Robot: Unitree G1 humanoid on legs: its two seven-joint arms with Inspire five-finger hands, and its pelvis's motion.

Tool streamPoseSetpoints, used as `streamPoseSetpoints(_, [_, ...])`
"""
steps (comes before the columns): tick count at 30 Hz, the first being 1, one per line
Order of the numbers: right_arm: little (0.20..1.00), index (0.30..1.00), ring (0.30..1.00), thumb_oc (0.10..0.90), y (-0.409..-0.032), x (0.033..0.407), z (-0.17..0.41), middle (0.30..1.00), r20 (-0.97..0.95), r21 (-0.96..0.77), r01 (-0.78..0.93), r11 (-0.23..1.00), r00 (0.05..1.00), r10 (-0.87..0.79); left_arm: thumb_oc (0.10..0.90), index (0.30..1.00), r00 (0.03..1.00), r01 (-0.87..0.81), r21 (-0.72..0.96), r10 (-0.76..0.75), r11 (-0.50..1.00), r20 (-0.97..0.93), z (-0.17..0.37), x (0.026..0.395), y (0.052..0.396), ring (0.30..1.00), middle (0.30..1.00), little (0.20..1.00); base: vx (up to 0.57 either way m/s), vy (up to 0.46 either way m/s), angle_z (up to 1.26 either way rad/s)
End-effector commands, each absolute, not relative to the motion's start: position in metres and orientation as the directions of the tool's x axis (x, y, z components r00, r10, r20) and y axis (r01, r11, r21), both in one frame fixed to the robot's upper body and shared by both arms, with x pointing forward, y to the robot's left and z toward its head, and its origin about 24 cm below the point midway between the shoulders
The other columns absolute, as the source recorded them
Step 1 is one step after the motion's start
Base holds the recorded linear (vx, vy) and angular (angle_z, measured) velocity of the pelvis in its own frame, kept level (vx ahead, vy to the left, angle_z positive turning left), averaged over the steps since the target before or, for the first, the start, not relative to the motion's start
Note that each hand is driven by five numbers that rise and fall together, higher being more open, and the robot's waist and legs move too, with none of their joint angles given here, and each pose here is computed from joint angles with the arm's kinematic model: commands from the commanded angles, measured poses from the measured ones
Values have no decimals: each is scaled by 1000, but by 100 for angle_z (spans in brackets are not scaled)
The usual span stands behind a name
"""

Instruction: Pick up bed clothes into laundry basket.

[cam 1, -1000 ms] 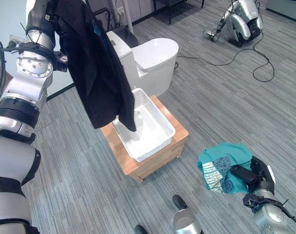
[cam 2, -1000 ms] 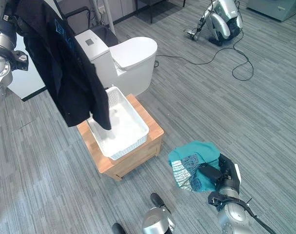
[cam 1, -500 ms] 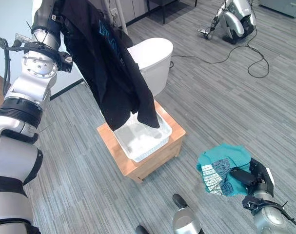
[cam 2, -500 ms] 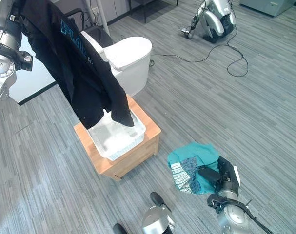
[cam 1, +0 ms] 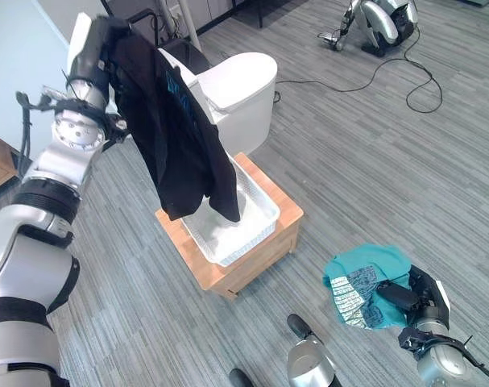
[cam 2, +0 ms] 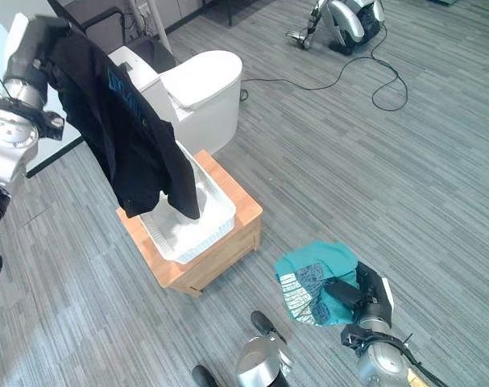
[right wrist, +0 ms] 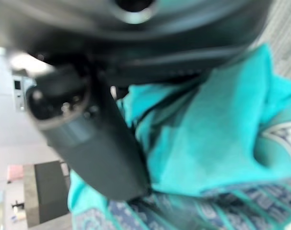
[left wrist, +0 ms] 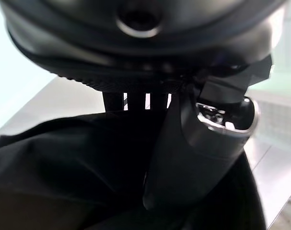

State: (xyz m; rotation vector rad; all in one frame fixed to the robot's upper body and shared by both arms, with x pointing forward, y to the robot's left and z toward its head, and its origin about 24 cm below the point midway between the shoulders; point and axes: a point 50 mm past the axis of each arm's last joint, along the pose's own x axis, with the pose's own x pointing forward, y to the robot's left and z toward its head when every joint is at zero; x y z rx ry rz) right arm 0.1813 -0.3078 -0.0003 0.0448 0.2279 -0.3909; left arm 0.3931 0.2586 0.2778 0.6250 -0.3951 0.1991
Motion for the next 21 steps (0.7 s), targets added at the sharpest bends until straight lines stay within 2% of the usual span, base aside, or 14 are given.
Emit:
streamPoseSetpoints(1, [300, 300, 300, 400, -322, 203, 59, 300, 57, -30, 363, 931, 931, -361, 400, 300, 760, -475, 349, 176, 808, 626, 347, 373, 284, 300, 300, 300, 0, 0, 0])
streamPoseSetpoints(7, [300, 300, 300, 400, -319, 206, 59, 300, 55, -42, 342, 939, 939, -339, 400, 300, 781, -455, 376, 158, 807, 605, 332, 376, 280, 300, 300, 300, 11, -5, -10])
streamPoseSetpoints(13, [300, 300, 300, 400, -316, 207, 59, 300, 57, -51, 331, 942, 943, -328, 400, 300, 843, -405, 473, 120, 782, 524, 295, 384, 274, 300, 300, 300, 6, -4, -2])
streamPoseSetpoints(17, [300, 300, 300, 400, -313, 211, 62, 300, 61, -72, 312, 947, 950, -308, 400, 300, 916, -255, 572, 5, 780, 401, 247, 390, 252, 300, 300, 300, 0, 0, 0])
streamPoseSetpoints(18, [300, 300, 300, 400, -313, 210, 62, 300, 61, -74, 311, 948, 950, -307, 400, 300, 917, -254, 571, 6, 780, 400, 246, 390, 252, 300, 300, 300, 0, 0, 0])
streamPoseSetpoints(21, [300, 300, 300, 400, -314, 212, 64, 300, 72, -86, 318, 944, 947, -312, 400, 300, 955, -119, 590, -72, 799, 289, 205, 390, 234, 300, 300, 300, 0, 0, 0])
